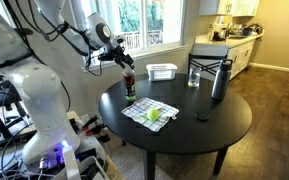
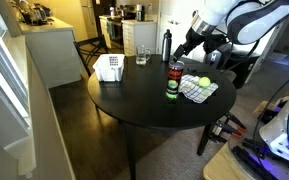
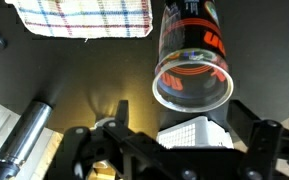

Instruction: Place the tennis ball on the left in the tennis ball container

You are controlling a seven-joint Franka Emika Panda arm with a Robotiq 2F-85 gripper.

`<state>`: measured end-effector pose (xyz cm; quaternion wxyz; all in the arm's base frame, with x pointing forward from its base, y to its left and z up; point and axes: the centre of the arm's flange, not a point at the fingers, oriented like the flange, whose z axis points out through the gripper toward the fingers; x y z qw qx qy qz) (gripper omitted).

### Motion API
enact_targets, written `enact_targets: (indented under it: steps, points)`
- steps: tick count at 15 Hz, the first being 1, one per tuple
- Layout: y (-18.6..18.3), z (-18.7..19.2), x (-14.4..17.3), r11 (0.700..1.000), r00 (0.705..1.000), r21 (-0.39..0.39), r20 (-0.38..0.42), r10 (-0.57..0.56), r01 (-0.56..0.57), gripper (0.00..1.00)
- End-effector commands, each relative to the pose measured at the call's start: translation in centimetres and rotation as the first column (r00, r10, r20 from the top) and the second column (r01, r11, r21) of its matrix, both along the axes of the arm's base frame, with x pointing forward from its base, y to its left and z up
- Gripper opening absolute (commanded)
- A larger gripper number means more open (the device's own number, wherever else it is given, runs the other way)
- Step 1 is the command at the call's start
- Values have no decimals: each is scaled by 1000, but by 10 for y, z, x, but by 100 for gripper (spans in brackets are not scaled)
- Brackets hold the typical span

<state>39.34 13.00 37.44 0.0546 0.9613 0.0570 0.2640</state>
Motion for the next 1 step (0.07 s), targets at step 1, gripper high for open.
enact_targets:
  steps: [1]
  points:
    - [0,0,0,1000,1000,0,0,0,0,100]
